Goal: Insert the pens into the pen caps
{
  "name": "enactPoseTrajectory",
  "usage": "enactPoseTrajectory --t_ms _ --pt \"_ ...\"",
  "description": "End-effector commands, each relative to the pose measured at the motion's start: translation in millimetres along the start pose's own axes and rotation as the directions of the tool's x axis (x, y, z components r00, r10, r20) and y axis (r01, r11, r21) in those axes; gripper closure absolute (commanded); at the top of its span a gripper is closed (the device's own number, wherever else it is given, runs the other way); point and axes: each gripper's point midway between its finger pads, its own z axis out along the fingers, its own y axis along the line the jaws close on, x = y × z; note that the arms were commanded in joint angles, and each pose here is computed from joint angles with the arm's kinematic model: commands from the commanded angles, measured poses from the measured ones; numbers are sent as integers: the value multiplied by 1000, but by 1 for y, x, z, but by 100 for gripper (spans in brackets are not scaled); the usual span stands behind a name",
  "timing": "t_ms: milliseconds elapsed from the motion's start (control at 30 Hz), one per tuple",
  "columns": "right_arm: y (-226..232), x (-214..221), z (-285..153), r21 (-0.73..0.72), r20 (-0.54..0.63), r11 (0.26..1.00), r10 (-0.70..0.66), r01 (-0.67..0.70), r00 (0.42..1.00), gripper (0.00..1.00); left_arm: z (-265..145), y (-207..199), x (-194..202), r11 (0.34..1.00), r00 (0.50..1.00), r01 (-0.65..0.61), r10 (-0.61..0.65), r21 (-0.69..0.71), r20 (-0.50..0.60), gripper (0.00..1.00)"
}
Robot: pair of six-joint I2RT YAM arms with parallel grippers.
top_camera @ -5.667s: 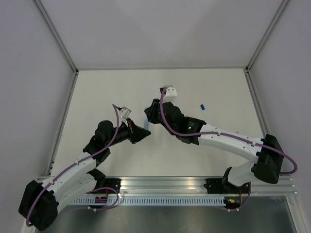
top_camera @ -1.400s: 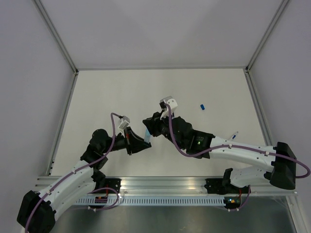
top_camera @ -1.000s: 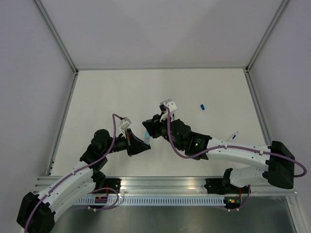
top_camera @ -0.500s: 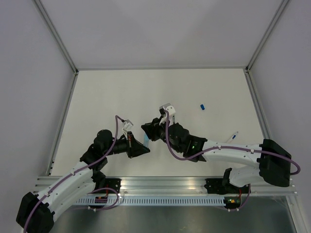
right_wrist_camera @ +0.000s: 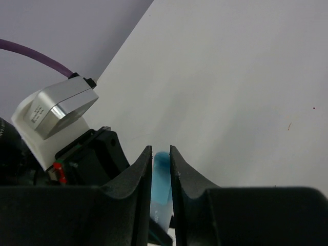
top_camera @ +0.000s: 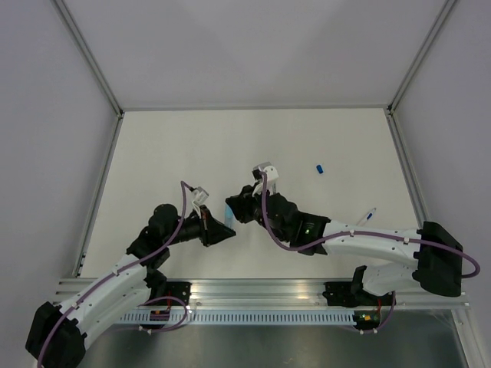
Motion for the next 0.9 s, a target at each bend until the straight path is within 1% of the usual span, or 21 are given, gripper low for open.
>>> enactPoseTrajectory --t_ms 0,33,67,100,133,233,267,300,333,367,400,467,567,600,633,667,700,767,800,833,867 --pt "-5 23 -25 104 -181 991 -62 82 982 75 -3 -13 -94 985 928 -168 174 -49 330 98" --pt "1 -12 -23 134 -109 989 -48 62 993 73 -2 -14 -93 986 932 -162 166 -41 323 98" --pt "-14 -30 -26 224 -68 971 -65 79 996 70 1 -12 -91 988 939 -151 156 -38 308 98" --pt "-24 -50 -26 275 -25 959 -63 68 998 65 3 -11 -89 990 944 -138 142 -34 297 98" --pt "-22 -77 -31 292 24 955 -54 45 998 62 6 -7 -86 992 952 -122 127 -38 279 98" --pt "-29 -127 -48 327 128 945 -47 2 991 57 13 -2 -86 995 964 -93 100 -43 247 98" --pt "-31 -133 -53 335 142 942 -51 1 989 56 16 5 -82 996 971 -64 77 -64 227 98" --pt "-33 -139 -59 339 154 941 -52 -3 987 54 21 19 -80 993 976 -8 32 -114 213 98" --pt "-36 -141 -68 339 153 941 -59 4 986 54 25 21 -86 992 977 7 20 -127 211 98" --pt "-39 -138 -73 341 149 940 -59 5 987 53 29 27 -83 989 983 34 -7 -143 185 98" --pt "-41 -135 -77 335 146 942 -57 4 988 53 39 39 -74 982 987 92 -68 -165 146 98" --pt "-51 -120 -87 318 136 948 -51 5 989 52 49 45 -78 975 985 136 -114 -179 130 98" --pt "-68 -103 -101 320 143 948 -45 -3 989 52 63 68 -79 942 970 229 -198 -245 144 98" --pt "-71 -101 -104 316 149 949 -40 -9 988 51 67 74 -82 929 961 261 -223 -262 164 98" --pt "-75 -94 -109 304 155 952 -34 -15 987 51 75 83 -81 917 956 285 -249 -280 157 98" --pt "-77 -91 -110 298 155 955 -34 -14 987 50 81 87 -82 909 951 303 -268 -286 155 98" --pt "-78 -88 -111 291 154 957 -37 -10 987 50 88 87 -91 904 944 323 -287 -279 163 98" --pt "-81 -82 -113 283 147 959 -40 -4 988 50 102 107 -78 870 929 371 -348 -324 129 97" --pt "-82 -79 -112 282 140 959 -45 4 989 50 108 112 -77 853 915 402 -382 -332 127 97" --pt "-81 -76 -111 278 133 961 -49 10 990 50 116 114 -83 852 912 411 -390 -324 130 97" --pt "-80 -76 -111 272 128 962 -52 16 990 49 125 127 -70 830 898 436 -426 -349 108 97"
